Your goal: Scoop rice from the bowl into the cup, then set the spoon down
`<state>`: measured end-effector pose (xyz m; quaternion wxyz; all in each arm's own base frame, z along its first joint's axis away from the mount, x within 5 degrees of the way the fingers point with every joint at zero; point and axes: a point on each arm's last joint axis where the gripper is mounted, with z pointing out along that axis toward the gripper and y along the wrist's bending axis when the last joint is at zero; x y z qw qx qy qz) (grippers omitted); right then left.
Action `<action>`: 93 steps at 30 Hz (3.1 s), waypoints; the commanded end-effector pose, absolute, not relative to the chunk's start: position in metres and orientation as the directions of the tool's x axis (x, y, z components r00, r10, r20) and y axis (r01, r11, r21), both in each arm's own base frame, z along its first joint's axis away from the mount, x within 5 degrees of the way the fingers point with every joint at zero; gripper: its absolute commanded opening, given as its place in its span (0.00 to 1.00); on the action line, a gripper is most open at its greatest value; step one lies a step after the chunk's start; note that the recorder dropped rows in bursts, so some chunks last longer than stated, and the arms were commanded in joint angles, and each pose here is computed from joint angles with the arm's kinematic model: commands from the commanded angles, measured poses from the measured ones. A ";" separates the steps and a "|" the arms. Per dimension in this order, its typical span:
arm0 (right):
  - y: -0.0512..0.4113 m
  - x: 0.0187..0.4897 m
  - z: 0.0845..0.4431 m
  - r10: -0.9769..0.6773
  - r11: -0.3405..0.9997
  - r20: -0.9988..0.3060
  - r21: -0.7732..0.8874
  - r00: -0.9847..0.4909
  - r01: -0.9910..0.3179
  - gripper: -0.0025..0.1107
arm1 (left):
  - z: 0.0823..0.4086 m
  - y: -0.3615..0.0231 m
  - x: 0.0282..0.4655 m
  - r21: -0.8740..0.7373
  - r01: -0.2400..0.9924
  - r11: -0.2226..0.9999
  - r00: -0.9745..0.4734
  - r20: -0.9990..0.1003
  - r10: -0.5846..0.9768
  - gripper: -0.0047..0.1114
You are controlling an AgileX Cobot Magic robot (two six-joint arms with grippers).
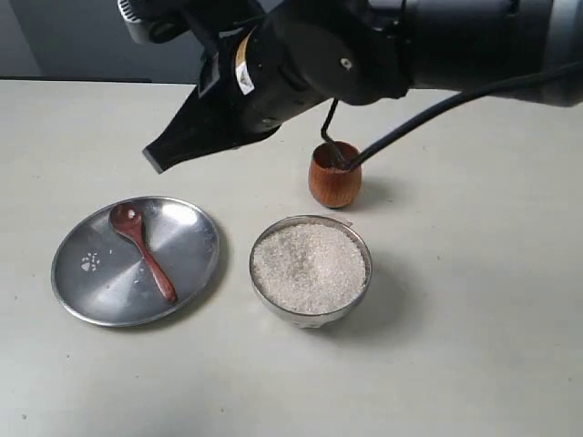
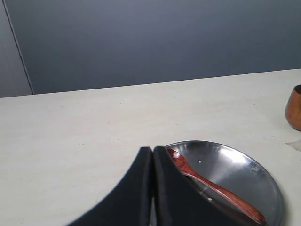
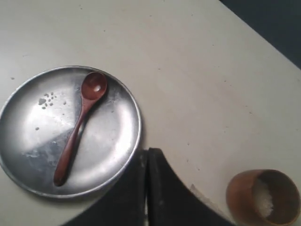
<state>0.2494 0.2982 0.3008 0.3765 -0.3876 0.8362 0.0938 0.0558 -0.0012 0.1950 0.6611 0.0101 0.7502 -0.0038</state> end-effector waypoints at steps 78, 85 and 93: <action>0.018 0.073 0.314 -0.007 0.957 -0.993 0.028 -0.117 -0.288 0.02 | 0.194 -0.001 0.056 0.021 0.024 0.999 -0.120 -0.993 0.024 0.04; -0.001 0.054 0.302 0.191 0.967 -0.951 0.225 -0.242 -0.122 0.02 | 0.194 -0.001 0.056 0.021 0.024 0.999 -0.120 -0.993 0.024 0.04; -0.005 0.053 0.287 0.186 0.976 -0.916 0.215 -0.357 -0.044 0.02 | 0.194 -0.001 0.056 0.021 0.024 0.999 -0.120 -0.993 0.024 0.04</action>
